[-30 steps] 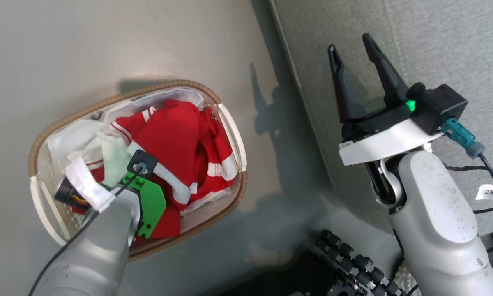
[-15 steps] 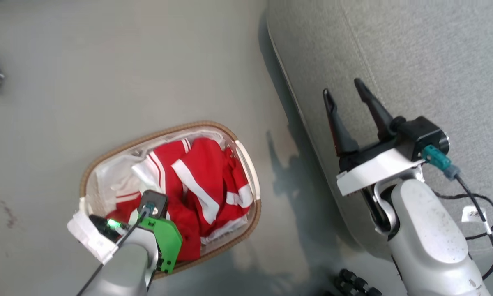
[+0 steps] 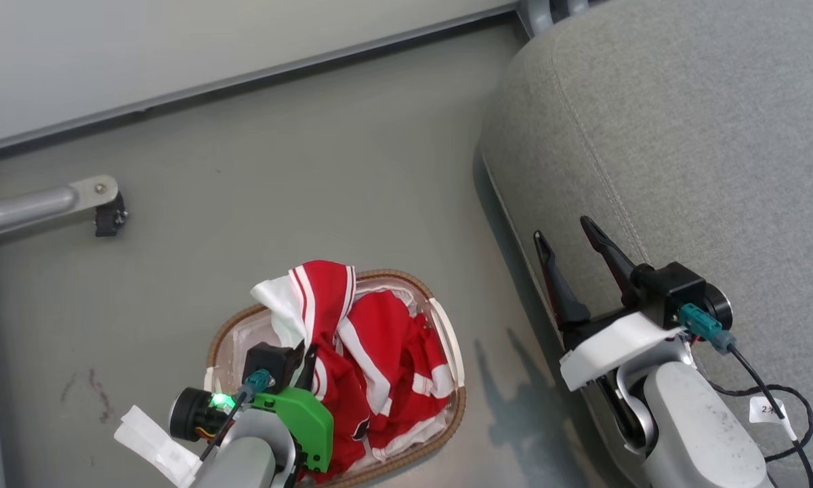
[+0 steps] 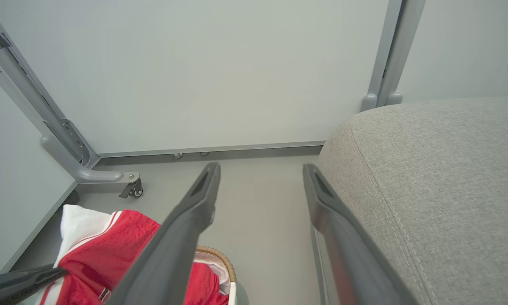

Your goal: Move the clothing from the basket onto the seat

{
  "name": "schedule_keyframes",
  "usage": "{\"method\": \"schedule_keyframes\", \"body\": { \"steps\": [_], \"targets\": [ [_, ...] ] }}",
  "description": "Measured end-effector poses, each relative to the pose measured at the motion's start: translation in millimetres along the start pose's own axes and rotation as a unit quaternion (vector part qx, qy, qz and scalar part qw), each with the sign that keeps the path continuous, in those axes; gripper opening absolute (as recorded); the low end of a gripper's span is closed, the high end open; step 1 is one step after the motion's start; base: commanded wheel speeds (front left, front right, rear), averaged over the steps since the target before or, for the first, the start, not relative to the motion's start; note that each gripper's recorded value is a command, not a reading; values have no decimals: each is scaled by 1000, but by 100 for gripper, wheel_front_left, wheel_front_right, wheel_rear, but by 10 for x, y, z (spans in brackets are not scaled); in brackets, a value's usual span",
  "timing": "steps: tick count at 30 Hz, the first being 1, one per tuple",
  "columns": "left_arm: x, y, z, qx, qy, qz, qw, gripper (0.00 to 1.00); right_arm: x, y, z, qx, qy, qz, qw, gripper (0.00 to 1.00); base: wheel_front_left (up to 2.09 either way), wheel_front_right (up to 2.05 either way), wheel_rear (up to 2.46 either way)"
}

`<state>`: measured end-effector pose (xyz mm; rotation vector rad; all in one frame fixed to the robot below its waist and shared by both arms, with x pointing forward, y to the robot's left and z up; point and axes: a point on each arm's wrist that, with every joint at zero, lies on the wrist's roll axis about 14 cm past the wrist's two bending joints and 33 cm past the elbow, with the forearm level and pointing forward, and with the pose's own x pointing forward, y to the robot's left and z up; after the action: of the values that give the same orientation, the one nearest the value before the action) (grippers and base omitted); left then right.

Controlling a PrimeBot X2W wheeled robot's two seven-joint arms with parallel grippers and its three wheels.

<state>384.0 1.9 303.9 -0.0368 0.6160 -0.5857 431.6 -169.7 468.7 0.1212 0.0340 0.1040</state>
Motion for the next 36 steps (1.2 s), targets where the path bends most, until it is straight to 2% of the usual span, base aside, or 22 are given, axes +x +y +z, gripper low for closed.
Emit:
{"method": "schedule_keyframes", "body": {
  "steps": [7, 12, 21, 26, 32, 36],
  "targets": [
    [-256, -59, 600, -12, -106, 15, 994, 0, -169, 126, 108, 5, -13, 11, 1000, 100, 0, 0, 0],
    [-473, -119, 1106, -12, -191, 17, 981, 0, -280, 235, 165, 6, -21, 23, 1000, 100, 0, 0, 0],
    [-1003, -346, 2005, -17, -342, -3, 940, 0, -500, 418, 180, 7, -23, 47, 999, 100, 0, 0, 0],
    [-1251, -480, 2367, -11, -398, -19, 917, 0, -556, 525, 127, 5, -15, 65, 998, 100, 0, 0, 0],
    [-1450, -668, 2646, 2, -439, -45, 898, 0, -580, 927, 71, -4, -6, 131, 991, 100, 0, 0, 0],
    [-1510, -761, 2701, 3, -446, -57, 893, 0, -553, 1263, 140, -9, -15, 184, 983, 100, 0, 0, 0]
  ]
}}
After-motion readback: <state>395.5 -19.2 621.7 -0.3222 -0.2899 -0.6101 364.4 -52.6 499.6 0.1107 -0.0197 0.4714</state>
